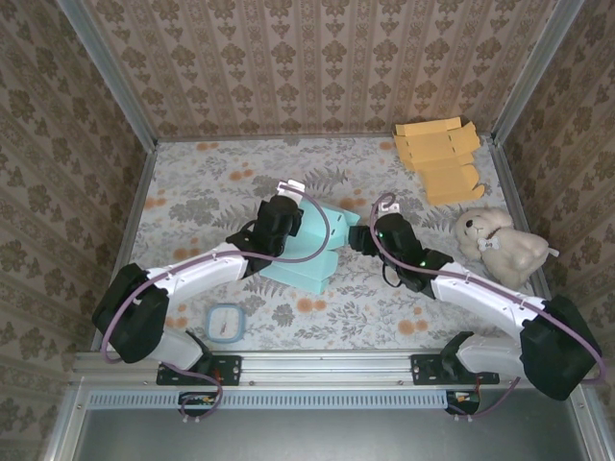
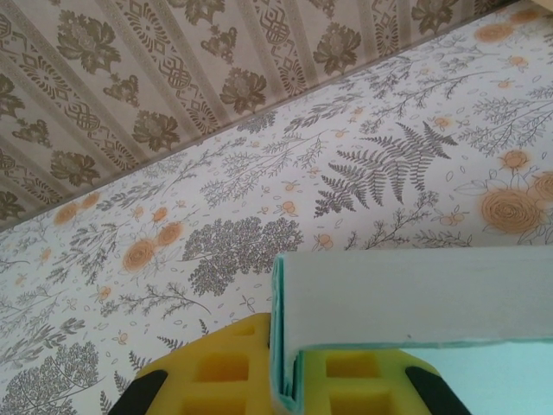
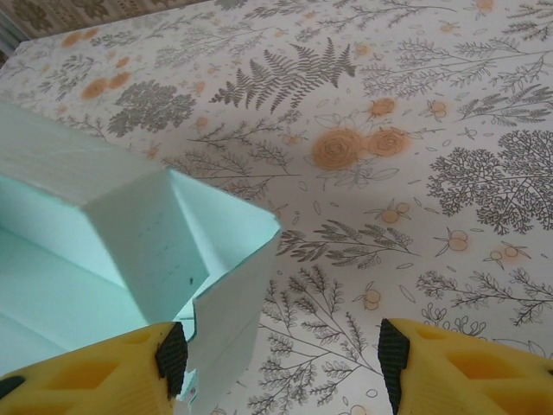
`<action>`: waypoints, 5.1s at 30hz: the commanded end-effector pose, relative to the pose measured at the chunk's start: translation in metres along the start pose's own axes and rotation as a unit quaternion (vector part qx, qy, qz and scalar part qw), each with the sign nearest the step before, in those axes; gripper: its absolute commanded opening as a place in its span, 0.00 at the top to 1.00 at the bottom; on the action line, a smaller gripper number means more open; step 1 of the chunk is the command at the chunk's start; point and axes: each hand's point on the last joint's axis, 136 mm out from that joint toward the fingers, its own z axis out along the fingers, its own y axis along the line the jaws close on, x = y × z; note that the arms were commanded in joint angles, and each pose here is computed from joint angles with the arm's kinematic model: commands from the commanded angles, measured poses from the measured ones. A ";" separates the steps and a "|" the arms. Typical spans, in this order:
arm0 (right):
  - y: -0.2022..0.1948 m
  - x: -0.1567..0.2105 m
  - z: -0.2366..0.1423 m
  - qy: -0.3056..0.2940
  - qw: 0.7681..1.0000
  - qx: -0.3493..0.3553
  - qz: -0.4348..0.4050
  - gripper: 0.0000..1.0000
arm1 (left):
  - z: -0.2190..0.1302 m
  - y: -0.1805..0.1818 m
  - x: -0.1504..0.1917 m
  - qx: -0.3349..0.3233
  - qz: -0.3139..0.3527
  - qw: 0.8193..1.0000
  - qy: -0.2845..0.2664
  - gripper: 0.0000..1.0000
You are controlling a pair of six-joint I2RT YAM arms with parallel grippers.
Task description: Fold the paper box
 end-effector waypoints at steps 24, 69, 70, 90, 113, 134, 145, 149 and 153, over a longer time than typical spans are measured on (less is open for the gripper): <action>0.042 -0.004 0.033 -0.008 0.988 -0.136 0.068 0.38 | 0.000 -0.033 -0.011 0.056 -0.052 0.997 -0.004 1.00; 0.015 0.048 0.060 0.039 0.989 -0.098 0.103 0.38 | 0.029 -0.037 0.045 0.075 -0.109 0.986 0.104 1.00; 0.017 0.051 0.062 0.042 0.989 -0.099 0.103 0.38 | 0.029 -0.039 0.045 0.079 -0.113 0.985 0.104 1.00; 0.000 0.066 0.024 0.028 0.993 -0.085 0.076 0.37 | 0.050 -0.027 0.080 0.084 -0.138 0.974 0.160 1.00; 0.006 0.080 0.011 0.032 0.973 -0.204 0.101 0.55 | 0.047 -0.042 0.081 0.168 -0.142 0.956 0.194 1.00; 0.042 0.093 0.027 0.034 0.970 -0.238 0.044 0.63 | 0.050 -0.043 0.087 0.164 -0.136 0.956 0.202 1.00; 0.029 0.085 0.007 0.010 0.977 -0.213 0.022 0.61 | 0.043 -0.040 0.078 0.172 -0.136 0.956 0.194 1.00; 0.030 0.080 0.000 0.003 0.976 -0.218 0.023 0.61 | 0.041 -0.041 0.076 0.177 -0.139 0.955 0.193 1.00; 0.031 0.074 -0.002 -0.002 0.976 -0.218 0.026 0.62 | 0.040 -0.043 0.076 0.182 -0.144 0.953 0.193 1.00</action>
